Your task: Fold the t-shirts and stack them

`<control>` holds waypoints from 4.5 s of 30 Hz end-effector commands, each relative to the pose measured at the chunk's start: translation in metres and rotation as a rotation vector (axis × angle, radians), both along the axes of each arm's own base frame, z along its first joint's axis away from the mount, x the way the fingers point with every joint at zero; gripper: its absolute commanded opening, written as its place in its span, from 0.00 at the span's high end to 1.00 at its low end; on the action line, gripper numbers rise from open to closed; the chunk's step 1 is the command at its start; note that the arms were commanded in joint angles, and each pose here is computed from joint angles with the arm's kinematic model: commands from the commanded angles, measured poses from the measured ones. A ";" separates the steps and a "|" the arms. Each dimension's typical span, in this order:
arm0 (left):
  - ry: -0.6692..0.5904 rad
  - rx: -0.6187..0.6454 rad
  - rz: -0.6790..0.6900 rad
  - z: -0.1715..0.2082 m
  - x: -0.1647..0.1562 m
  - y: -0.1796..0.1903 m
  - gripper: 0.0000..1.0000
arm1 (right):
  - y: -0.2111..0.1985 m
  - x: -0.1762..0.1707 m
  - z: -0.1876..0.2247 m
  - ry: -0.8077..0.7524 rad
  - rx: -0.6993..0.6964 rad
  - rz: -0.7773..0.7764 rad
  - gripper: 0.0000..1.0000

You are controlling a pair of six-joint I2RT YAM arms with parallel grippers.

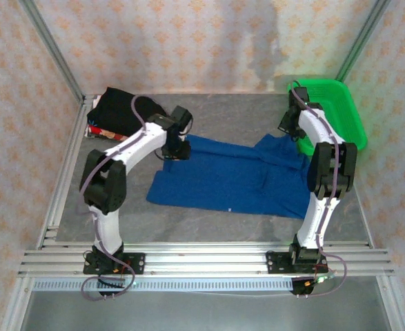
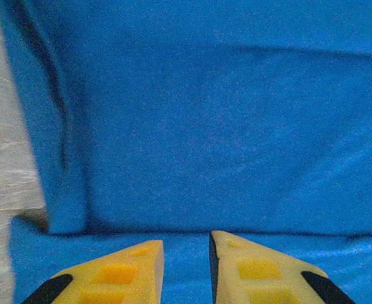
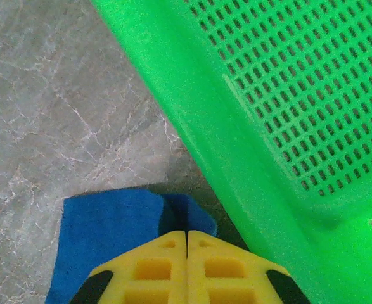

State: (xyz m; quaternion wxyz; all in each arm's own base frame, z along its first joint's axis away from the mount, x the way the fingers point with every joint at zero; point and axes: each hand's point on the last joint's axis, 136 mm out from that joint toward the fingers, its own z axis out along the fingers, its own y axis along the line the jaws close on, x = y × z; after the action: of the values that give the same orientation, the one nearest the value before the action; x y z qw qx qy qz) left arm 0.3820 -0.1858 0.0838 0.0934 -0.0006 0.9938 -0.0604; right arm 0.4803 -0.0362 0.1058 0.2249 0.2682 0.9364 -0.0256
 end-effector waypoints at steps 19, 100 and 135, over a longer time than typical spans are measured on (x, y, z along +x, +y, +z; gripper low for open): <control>0.089 0.345 0.093 -0.069 -0.005 0.060 0.82 | 0.230 -0.134 -0.008 0.166 0.651 0.354 0.31; -0.008 -0.060 0.700 -0.051 -0.058 0.149 0.76 | 0.181 -0.166 -0.125 0.440 0.390 0.086 0.60; -0.018 0.130 0.564 -0.057 -0.045 0.182 1.00 | 0.168 -0.178 -0.134 0.495 0.324 0.083 0.64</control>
State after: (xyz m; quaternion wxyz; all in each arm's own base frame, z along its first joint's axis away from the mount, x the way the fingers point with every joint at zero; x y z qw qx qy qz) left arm 0.3496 -0.0345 0.0206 0.1254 -0.3176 0.9384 -0.0532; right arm 0.3369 0.1823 0.0204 -0.0143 0.2271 0.9521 0.2045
